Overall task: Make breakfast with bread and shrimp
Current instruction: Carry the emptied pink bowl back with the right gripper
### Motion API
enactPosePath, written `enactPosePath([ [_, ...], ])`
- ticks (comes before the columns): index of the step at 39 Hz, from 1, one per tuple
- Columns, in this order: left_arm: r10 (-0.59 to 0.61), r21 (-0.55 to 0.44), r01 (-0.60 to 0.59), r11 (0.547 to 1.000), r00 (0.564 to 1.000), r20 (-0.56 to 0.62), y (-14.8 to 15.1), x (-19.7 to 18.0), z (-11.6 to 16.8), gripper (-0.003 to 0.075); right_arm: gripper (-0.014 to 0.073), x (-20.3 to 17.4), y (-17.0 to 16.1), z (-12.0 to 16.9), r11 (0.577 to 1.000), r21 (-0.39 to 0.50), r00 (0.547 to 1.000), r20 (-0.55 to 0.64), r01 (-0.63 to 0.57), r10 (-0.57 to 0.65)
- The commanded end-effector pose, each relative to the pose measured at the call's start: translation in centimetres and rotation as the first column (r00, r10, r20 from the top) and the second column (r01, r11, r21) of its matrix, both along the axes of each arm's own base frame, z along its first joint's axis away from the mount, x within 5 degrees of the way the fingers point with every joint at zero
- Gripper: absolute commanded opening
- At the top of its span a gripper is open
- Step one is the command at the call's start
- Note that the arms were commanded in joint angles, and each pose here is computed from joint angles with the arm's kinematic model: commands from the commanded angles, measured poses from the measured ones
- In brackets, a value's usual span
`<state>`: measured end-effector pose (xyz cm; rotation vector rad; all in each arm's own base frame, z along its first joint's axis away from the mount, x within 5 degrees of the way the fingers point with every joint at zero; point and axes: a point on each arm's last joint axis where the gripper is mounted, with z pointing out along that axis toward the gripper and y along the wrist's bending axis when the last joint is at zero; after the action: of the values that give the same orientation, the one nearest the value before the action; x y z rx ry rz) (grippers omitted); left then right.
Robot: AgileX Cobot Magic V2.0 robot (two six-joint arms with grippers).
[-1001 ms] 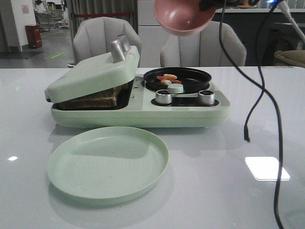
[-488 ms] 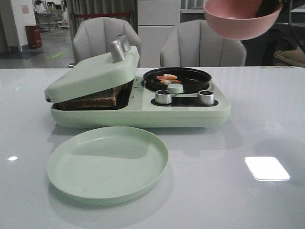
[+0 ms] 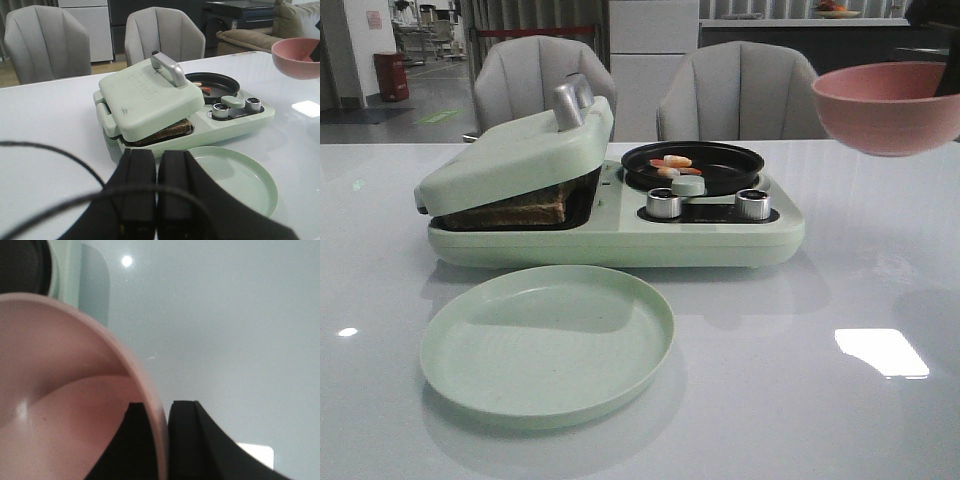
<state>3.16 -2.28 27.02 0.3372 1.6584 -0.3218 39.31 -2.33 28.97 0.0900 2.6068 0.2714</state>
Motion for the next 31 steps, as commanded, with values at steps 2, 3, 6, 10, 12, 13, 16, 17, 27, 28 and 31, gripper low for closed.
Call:
enactPosePath([
  [2, 0.020, -0.058, -0.016, 0.998, 0.997, 0.068, 0.1, 0.0, 1.4, 0.0111, 0.0140, -0.2, -0.1, 1.0, 1.000, 0.012, 0.998, 0.057, 0.021, -0.022],
  [3, 0.020, -0.058, -0.016, 0.998, 0.997, 0.068, 0.1, 0.0, 1.4, 0.0111, 0.0140, -0.1, -0.1, 0.6, 1.000, 0.014, 0.999, 0.044, 0.020, -0.020],
  [6, 0.020, -0.058, -0.016, 0.998, 0.997, 0.068, 0.1, 0.0, 1.4, 0.0111, 0.0140, 0.1, -0.1, -0.4, 1.000, 0.019, 1.000, -0.001, 0.013, -0.013],
  [10, 0.020, -0.058, -0.016, 0.998, 0.997, 0.068, 0.1, 0.0, 1.4, 0.0111, 0.0140, 0.4, -0.1, -1.8, 1.000, 0.018, 0.998, -0.059, 0.005, -0.004],
  [12, 0.020, -0.058, -0.016, 0.998, 0.997, 0.068, 0.1, 0.0, 1.4, 0.0111, 0.0140, 0.6, -0.2, -2.3, 1.000, 0.011, 0.997, -0.075, 0.002, -0.001],
  [13, 0.020, -0.058, -0.016, 0.998, 0.997, 0.068, 0.1, 0.0, 1.4, 0.0111, 0.0140, 0.6, -0.2, -2.6, 1.000, 0.008, 0.997, -0.081, 0.001, 0.000],
  [16, 0.020, -0.058, -0.016, 0.998, 0.997, 0.068, 0.1, 0.0, 1.4, 0.0111, 0.0140, 0.8, -0.3, -3.1, 1.000, 0.003, 0.995, -0.095, -0.001, 0.002],
  [17, 0.020, -0.058, -0.016, 0.998, 0.997, 0.068, 0.1, 0.0, 1.4, 0.0111, 0.0140, 0.8, -0.3, -3.1, 1.000, 0.002, 0.995, -0.097, -0.002, 0.002],
  [27, 0.020, -0.058, -0.016, 0.998, 0.997, 0.068, 0.1, 0.0, 1.4, 0.0111, 0.0143, 1.2, -0.5, -4.9, 1.000, -0.006, 0.989, -0.147, -0.008, 0.007],
  [28, 0.020, -0.058, -0.016, 0.998, 0.997, 0.068, 0.1, 0.0, 1.4, 0.0111, 0.0143, 1.2, -0.5, -4.9, 1.000, -0.013, 0.989, -0.148, -0.010, 0.008],
  [31, 0.020, -0.058, -0.016, 0.998, 0.997, 0.068, 0.1, 0.0, 1.4, 0.0111, 0.0143, 1.2, -0.6, -5.0, 0.999, -0.029, 0.988, -0.152, -0.015, 0.010],
])
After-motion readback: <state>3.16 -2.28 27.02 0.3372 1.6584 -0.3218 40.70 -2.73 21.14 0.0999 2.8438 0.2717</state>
